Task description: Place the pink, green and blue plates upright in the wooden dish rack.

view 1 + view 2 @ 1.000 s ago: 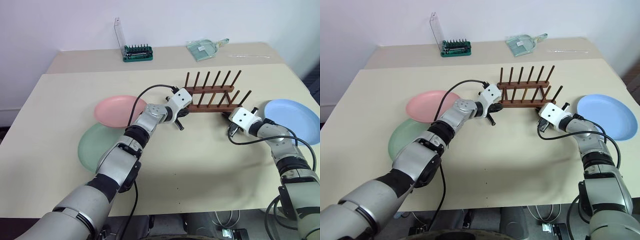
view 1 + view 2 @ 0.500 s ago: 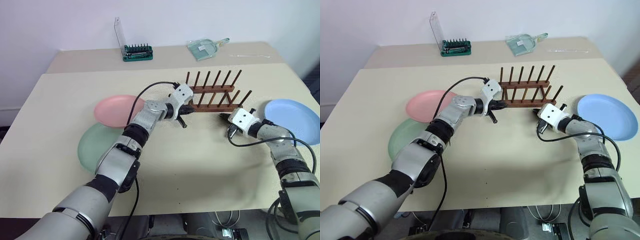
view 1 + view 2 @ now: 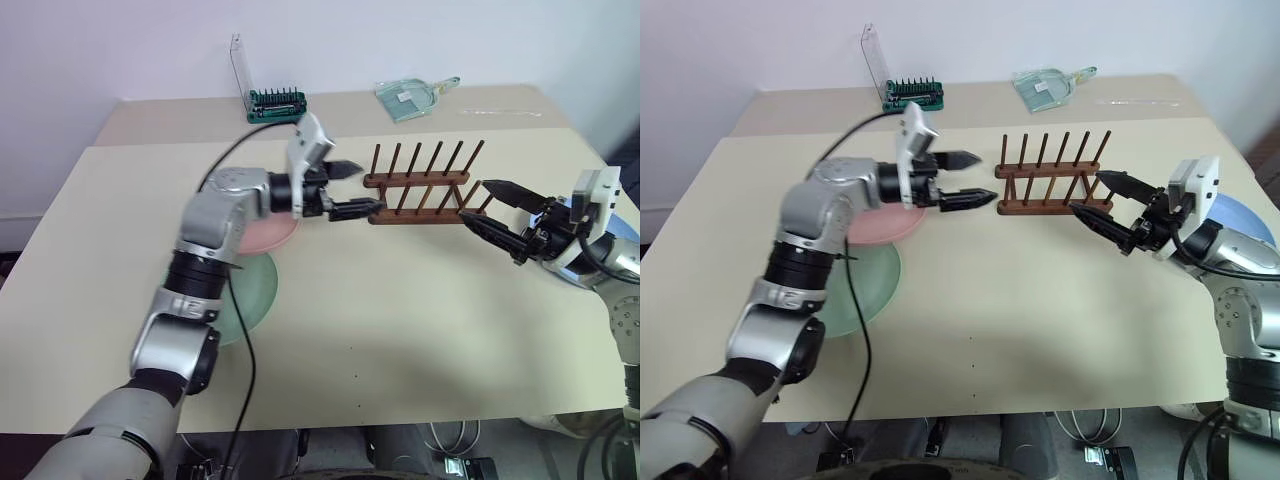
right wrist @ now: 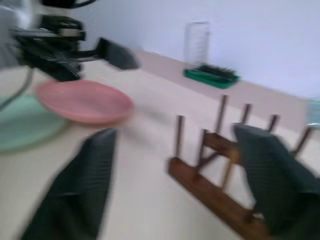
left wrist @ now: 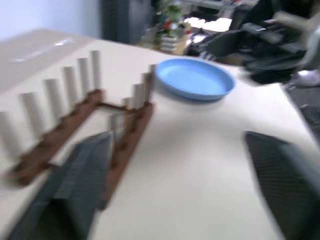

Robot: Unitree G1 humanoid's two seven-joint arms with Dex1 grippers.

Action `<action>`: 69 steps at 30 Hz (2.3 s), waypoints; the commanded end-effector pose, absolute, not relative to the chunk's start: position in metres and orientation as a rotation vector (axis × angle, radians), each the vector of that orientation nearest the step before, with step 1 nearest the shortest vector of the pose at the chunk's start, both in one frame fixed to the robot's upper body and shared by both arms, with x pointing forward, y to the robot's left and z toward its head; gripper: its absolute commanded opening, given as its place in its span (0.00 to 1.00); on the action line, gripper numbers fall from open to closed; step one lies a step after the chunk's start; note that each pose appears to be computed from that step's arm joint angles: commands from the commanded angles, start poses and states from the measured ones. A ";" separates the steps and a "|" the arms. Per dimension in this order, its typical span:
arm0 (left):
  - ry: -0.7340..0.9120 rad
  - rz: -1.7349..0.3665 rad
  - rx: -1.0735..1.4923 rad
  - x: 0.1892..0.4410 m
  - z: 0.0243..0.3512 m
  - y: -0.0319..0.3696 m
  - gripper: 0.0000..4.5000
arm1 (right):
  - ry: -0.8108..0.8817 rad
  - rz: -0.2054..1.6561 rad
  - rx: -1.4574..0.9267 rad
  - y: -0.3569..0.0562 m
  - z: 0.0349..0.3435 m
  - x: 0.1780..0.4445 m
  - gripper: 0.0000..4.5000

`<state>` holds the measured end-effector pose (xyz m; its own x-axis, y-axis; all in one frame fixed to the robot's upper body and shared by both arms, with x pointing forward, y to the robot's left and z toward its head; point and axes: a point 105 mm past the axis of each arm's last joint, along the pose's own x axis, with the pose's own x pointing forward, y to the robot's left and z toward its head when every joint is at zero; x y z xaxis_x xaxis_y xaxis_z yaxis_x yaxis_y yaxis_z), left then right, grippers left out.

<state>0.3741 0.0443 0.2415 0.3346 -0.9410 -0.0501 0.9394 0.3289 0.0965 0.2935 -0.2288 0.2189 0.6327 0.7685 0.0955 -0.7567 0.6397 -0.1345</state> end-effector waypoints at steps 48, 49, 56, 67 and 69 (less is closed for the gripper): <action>0.948 -0.329 -0.096 0.386 0.190 0.277 1.00 | -0.223 1.070 -0.041 -0.184 0.226 0.290 0.99; 0.969 -0.344 -0.092 0.383 0.189 0.276 1.00 | -0.222 1.069 -0.042 -0.184 0.225 0.289 0.99; 1.001 -0.362 -0.092 0.380 0.183 0.275 1.00 | -0.214 1.051 -0.048 -0.188 0.223 0.287 0.99; 0.977 -0.331 -0.137 0.386 0.170 0.270 1.00 | -0.215 1.034 -0.054 -0.190 0.221 0.286 0.99; 0.971 -0.321 -0.147 0.387 0.167 0.270 1.00 | -0.215 1.027 -0.060 -0.191 0.221 0.286 0.99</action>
